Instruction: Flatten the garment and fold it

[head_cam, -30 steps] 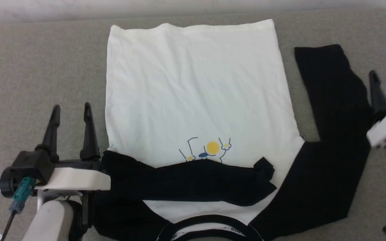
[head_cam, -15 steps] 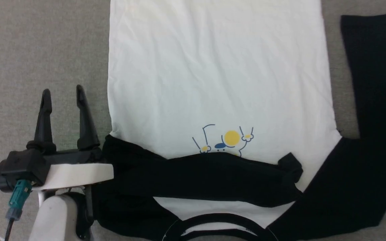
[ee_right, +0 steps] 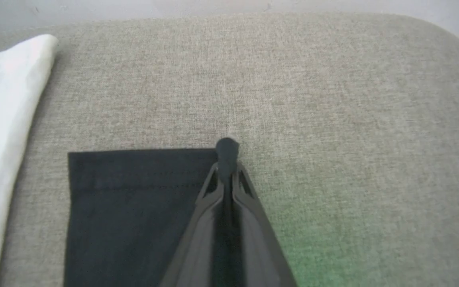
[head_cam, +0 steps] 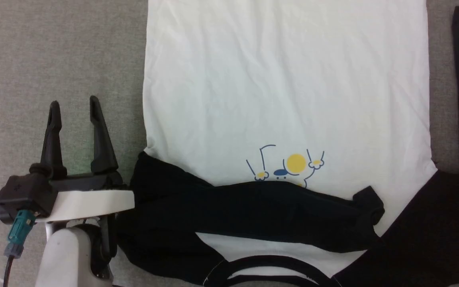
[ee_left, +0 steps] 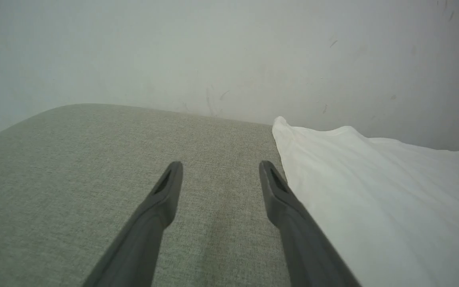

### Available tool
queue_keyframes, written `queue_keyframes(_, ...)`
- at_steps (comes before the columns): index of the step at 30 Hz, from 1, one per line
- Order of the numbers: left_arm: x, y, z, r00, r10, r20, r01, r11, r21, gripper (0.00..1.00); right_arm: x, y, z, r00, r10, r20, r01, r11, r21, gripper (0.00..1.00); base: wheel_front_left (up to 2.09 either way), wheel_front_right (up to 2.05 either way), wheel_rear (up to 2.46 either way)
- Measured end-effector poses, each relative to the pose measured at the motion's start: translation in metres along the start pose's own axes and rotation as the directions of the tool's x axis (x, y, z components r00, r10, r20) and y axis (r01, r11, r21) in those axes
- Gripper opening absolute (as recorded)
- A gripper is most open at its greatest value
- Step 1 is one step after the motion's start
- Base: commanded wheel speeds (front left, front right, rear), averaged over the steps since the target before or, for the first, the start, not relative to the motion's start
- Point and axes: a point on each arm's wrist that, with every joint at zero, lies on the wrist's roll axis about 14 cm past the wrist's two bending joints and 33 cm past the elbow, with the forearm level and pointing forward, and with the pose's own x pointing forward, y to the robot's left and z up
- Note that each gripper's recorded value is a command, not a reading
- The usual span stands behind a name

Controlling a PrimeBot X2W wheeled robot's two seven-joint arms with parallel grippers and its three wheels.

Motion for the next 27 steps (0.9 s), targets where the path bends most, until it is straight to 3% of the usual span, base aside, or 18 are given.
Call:
queue_keyframes(11,-0.027,0.007,0.010,1.000,-0.004,-0.009,0.004,1.000,0.007,1.00,-0.056,-0.029,0.004,0.987,-0.035,0.154,0.032,0.999,0.021,0.00,0.00,0.00,0.00)
queue_keyframes(13,-0.042,0.007,0.015,1.000,-0.008,-0.011,0.008,1.000,-0.002,1.00,-0.088,-0.053,0.013,0.971,-0.088,0.222,0.092,0.996,-0.005,0.00,0.00,0.00,0.00)
queue_keyframes(17,-0.055,0.004,0.020,1.000,-0.024,-0.009,0.024,1.000,-0.012,1.00,-0.123,-0.066,0.025,0.948,-0.120,0.295,0.127,0.992,-0.004,0.00,0.00,0.00,0.00)
queue_keyframes(22,-0.071,0.001,0.033,0.999,-0.046,0.016,0.047,0.999,-0.018,1.00,-0.186,-0.059,0.043,0.909,-0.110,0.403,0.118,0.993,0.004,0.00,0.00,0.00,0.00)
queue_keyframes(27,-0.076,-0.006,0.047,0.996,-0.071,0.057,0.072,0.997,-0.025,1.00,-0.246,-0.021,0.057,0.875,-0.012,0.483,0.043,0.998,-0.052,0.00,0.00,0.00,0.00)
